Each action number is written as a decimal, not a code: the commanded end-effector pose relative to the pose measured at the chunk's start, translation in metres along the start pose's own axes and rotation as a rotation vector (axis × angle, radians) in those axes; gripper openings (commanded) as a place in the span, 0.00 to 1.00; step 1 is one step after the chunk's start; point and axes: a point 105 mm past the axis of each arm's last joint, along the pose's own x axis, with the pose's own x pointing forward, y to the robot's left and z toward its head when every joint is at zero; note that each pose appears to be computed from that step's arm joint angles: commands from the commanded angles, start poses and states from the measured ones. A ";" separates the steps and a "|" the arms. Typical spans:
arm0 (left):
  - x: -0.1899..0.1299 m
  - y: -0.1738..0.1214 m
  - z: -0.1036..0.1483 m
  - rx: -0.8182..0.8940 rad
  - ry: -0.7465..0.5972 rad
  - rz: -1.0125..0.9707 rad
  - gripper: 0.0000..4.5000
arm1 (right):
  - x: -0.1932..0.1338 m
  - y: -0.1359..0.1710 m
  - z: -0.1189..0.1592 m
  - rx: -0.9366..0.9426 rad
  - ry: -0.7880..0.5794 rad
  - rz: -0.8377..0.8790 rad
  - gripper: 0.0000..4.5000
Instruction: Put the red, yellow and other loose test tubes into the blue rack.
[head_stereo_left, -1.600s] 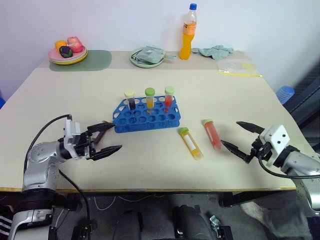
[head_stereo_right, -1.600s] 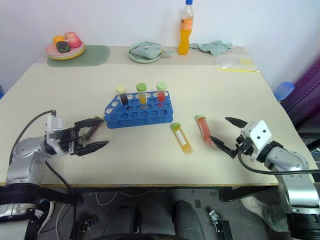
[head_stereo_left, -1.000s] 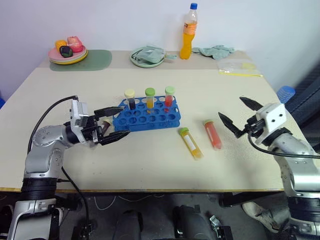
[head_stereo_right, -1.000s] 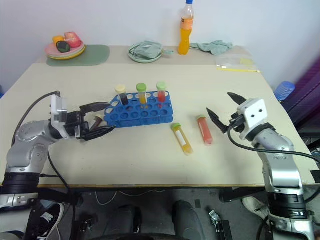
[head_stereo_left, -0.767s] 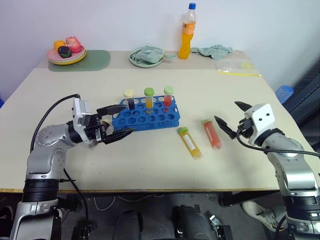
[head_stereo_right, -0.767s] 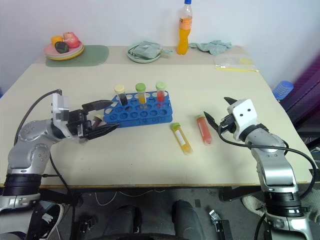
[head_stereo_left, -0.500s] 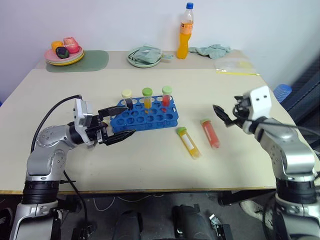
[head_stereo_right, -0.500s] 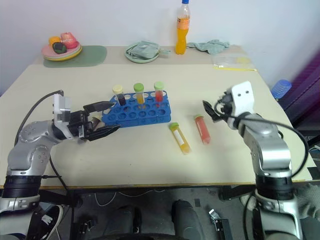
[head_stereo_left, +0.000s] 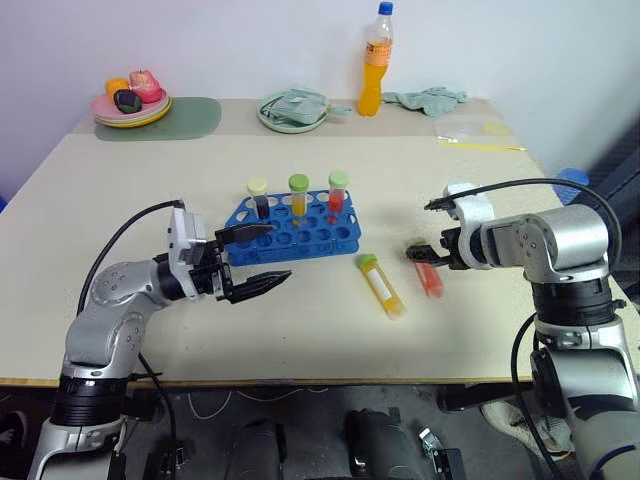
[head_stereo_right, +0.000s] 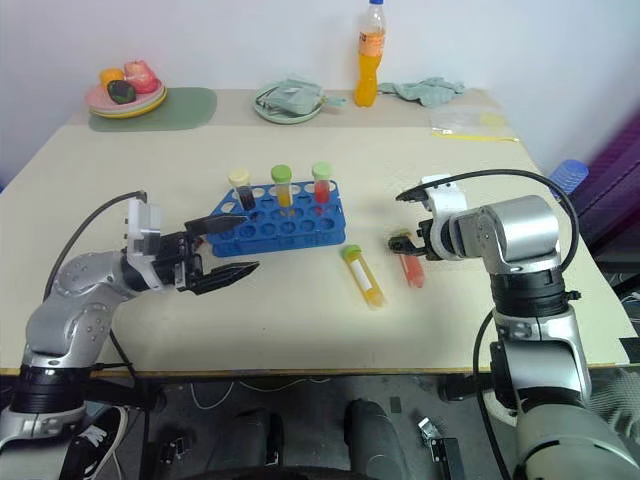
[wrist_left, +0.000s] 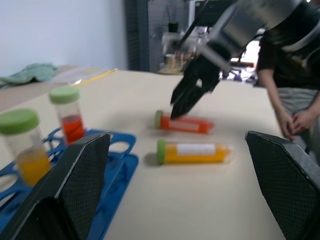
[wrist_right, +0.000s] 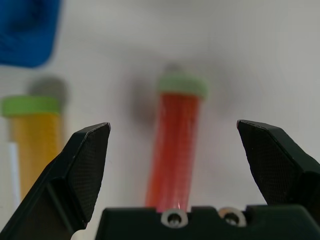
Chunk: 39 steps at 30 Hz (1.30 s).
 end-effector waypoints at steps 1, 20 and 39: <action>0.003 -0.005 0.007 0.011 -0.023 -0.007 0.99 | -0.003 0.001 0.005 -0.034 0.020 -0.008 1.00; -0.007 -0.009 -0.005 -0.011 -0.040 0.029 0.99 | 0.015 -0.003 -0.002 0.039 0.175 -0.038 1.00; -0.018 -0.009 -0.022 -0.004 -0.033 0.046 1.00 | -0.003 0.024 0.033 -0.034 -0.007 0.058 0.17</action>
